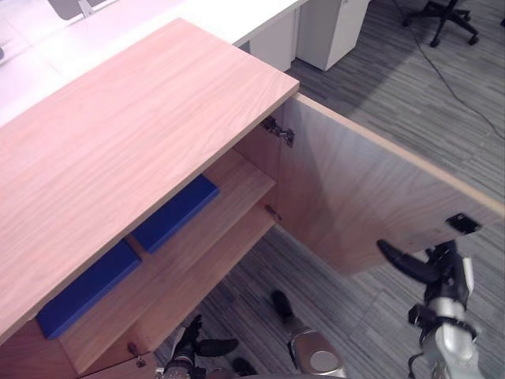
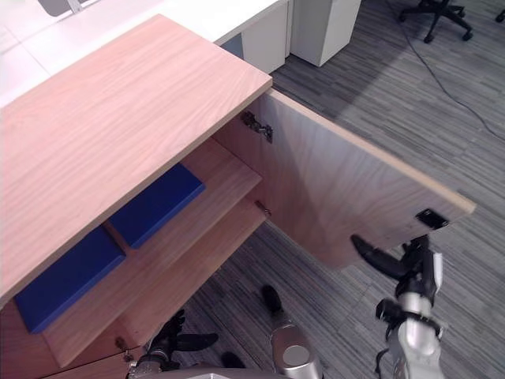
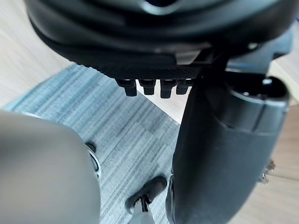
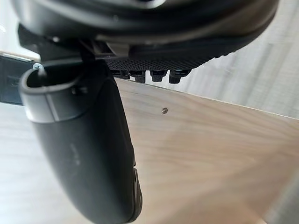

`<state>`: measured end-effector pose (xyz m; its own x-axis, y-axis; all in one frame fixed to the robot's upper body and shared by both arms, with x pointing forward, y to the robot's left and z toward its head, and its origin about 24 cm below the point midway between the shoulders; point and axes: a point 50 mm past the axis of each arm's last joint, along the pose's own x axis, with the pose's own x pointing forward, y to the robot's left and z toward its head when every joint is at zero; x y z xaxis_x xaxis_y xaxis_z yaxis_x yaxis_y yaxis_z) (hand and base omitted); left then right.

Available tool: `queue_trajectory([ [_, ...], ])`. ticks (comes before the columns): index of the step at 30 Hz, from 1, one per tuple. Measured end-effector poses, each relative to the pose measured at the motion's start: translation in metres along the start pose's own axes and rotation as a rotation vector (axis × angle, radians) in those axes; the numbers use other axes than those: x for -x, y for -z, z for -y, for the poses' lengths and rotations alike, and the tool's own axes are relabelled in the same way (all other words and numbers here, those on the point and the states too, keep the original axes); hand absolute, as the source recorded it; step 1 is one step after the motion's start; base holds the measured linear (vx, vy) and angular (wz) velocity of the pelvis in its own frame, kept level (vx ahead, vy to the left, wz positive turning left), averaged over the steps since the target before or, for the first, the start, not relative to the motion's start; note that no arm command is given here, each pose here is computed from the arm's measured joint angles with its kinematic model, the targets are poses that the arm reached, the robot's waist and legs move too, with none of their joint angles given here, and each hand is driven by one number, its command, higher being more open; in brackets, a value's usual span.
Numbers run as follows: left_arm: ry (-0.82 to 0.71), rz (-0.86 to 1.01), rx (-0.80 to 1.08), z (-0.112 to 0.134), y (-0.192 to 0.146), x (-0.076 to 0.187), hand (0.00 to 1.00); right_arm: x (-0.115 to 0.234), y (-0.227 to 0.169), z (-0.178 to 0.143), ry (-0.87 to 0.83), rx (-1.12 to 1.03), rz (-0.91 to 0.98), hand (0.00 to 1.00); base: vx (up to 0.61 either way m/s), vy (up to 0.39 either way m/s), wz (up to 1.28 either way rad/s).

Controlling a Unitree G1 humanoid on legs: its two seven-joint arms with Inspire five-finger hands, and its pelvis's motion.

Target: Walk over to the cabinet, pick up the folder, carry it to the office cabinet, place the folder inside the office cabinet, then close the office cabinet door

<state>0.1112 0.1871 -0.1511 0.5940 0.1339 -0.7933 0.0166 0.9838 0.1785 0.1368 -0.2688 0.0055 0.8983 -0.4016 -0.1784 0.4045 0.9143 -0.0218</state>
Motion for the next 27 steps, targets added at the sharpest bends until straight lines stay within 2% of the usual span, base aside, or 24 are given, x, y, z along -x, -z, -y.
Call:
queue_trajectory([
  [6, -0.008, 0.004, -0.026, -0.004, -0.006, -0.003, 1.0, 0.058, 0.022, -0.034, -0.2, -0.077, -0.151, 1.0, -0.06, -0.047, -0.04],
  [13, -0.064, 0.003, -0.082, -0.034, -0.017, -0.01, 1.0, 0.081, 0.035, -0.064, -0.495, 0.009, -0.27, 1.0, -0.07, -0.027, 0.05],
  [15, -0.086, 0.013, -0.108, -0.046, -0.023, -0.011, 1.0, 0.086, 0.039, -0.076, -0.681, 0.076, -0.325, 1.0, 0.0, -0.018, 0.47],
  [16, -0.09, 0.013, -0.114, -0.048, -0.023, -0.011, 1.0, 0.085, 0.039, -0.08, -0.742, 0.103, -0.328, 1.0, 0.01, -0.033, 0.55],
  [18, -0.088, 0.04, -0.121, -0.05, -0.035, -0.014, 1.0, 0.066, 0.027, -0.112, -0.908, 0.148, -0.254, 1.0, -0.02, -0.058, 0.64],
  [21, -0.087, 0.068, -0.102, -0.043, -0.043, -0.016, 1.0, 0.035, -0.006, -0.154, -0.996, 0.163, -0.061, 1.0, -0.03, -0.022, 0.81],
  [25, -0.122, 0.044, -0.005, -0.042, -0.04, -0.016, 1.0, -0.008, -0.043, -0.196, -0.908, 0.146, 0.132, 1.0, 0.0, 0.024, 0.74],
  [26, -0.138, 0.047, 0.025, -0.043, -0.041, -0.016, 1.0, -0.019, -0.05, -0.202, -0.866, 0.146, 0.162, 1.0, 0.04, 0.05, 0.57],
  [27, -0.17, 0.041, 0.077, -0.046, -0.037, -0.014, 1.0, -0.033, -0.05, -0.19, -0.744, 0.152, 0.156, 1.0, 0.04, 0.056, 0.35],
])
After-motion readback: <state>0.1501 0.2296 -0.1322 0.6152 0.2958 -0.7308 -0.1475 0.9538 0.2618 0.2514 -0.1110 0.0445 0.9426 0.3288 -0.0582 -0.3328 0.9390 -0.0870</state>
